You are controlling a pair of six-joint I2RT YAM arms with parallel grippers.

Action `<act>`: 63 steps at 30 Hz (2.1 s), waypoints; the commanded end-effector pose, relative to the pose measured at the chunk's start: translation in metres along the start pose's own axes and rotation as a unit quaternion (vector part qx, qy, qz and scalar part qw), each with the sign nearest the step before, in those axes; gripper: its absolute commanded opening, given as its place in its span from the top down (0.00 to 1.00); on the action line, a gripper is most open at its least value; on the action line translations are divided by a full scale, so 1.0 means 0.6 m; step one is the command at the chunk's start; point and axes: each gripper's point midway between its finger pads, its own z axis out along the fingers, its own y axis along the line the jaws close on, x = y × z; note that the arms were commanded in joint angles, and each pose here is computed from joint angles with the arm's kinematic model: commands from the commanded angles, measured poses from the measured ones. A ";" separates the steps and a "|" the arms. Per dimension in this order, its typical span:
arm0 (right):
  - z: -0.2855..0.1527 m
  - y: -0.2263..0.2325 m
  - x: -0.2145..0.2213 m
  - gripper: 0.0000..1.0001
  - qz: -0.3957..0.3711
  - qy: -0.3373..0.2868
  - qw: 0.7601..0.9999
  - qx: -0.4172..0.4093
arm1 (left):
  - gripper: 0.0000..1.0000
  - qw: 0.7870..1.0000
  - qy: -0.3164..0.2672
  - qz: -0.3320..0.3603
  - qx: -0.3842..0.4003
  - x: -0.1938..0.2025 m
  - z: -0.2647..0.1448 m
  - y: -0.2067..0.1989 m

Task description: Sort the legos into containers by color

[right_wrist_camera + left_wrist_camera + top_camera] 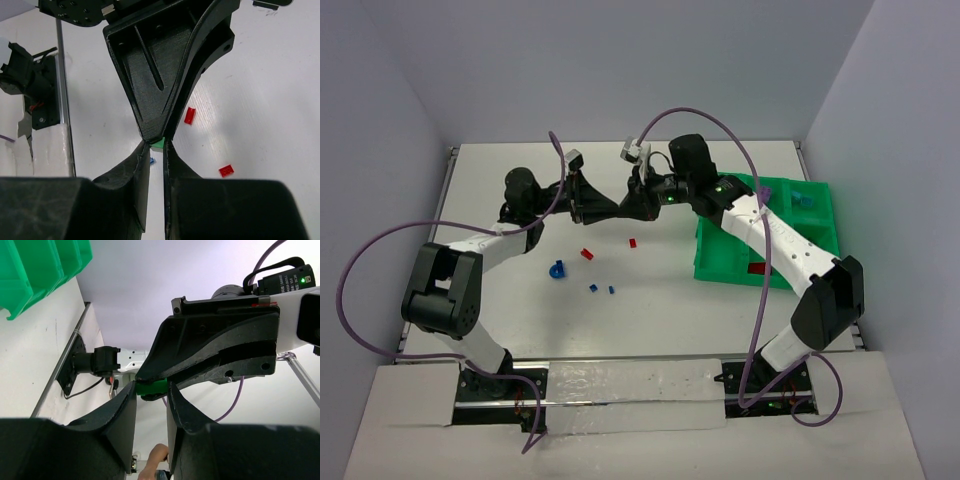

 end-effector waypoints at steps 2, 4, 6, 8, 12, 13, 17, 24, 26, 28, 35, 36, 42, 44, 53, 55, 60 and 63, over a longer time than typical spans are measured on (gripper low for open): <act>-0.003 0.010 -0.037 1.00 -0.018 -0.024 1.000 0.000 | 0.40 0.999 -0.004 0.041 -0.004 0.003 -0.001 -0.008; -0.002 0.010 -0.031 1.00 -0.017 -0.020 1.000 -0.001 | 0.27 0.999 -0.006 0.046 -0.008 -0.001 -0.003 -0.007; -0.005 0.014 -0.023 1.00 -0.018 -0.015 1.000 -0.002 | 0.02 0.998 -0.014 0.053 -0.015 -0.009 -0.007 -0.007; -0.011 0.013 -0.006 1.00 -0.015 -0.002 1.000 0.004 | 0.01 0.997 -0.032 0.064 -0.026 -0.032 -0.024 -0.005; -0.040 0.005 0.033 1.00 -0.001 0.025 0.999 0.021 | 0.01 0.991 -0.059 0.105 -0.057 -0.076 -0.054 -0.002; -0.059 -0.006 0.052 1.00 0.013 0.037 0.999 0.038 | 0.01 0.978 -0.072 0.179 -0.074 -0.101 -0.061 -0.011; -0.145 -0.073 0.125 1.00 0.071 0.083 0.986 0.129 | 0.01 0.943 -0.088 0.243 -0.209 -0.122 -0.089 0.030; -0.366 -0.178 0.268 1.00 0.197 0.177 0.899 0.349 | 0.01 0.873 -0.120 0.310 -0.358 -0.138 -0.148 0.091; -0.454 -0.191 0.320 1.00 0.220 0.222 0.849 0.425 | 0.01 0.839 -0.127 0.339 -0.406 -0.150 -0.169 0.104; -0.484 -0.191 0.343 1.00 0.232 0.247 0.827 0.448 | 0.01 0.828 -0.119 0.352 -0.420 -0.151 -0.171 0.106; -0.626 -0.205 0.433 1.00 0.303 0.304 0.743 0.514 | 0.01 0.787 -0.091 0.392 -0.467 -0.158 -0.174 0.114; -0.636 -0.207 0.445 1.00 0.312 0.310 0.734 0.518 | 0.01 0.788 -0.082 0.396 -0.464 -0.154 -0.171 0.114; -0.653 -0.224 0.478 1.00 0.330 0.321 0.715 0.525 | 0.01 0.770 -0.065 0.413 -0.481 -0.144 -0.176 0.123; -0.653 -0.229 0.485 1.00 0.333 0.323 0.714 0.525 | 0.01 0.770 -0.062 0.409 -0.487 -0.145 -0.177 0.125; -0.655 -0.254 0.524 0.58 0.352 0.338 0.700 0.521 | 0.01 0.746 -0.061 0.420 -0.513 -0.157 -0.193 0.127; -0.656 -0.256 0.525 0.48 0.354 0.337 0.699 0.523 | 0.01 0.745 -0.059 0.419 -0.516 -0.156 -0.195 0.132; -0.656 -0.261 0.499 0.37 0.349 0.318 0.706 0.527 | 0.01 0.743 -0.067 0.415 -0.520 -0.156 -0.201 0.139; -0.641 -0.268 0.454 0.37 0.339 0.283 0.726 0.527 | 0.01 0.742 -0.079 0.413 -0.523 -0.160 -0.206 0.143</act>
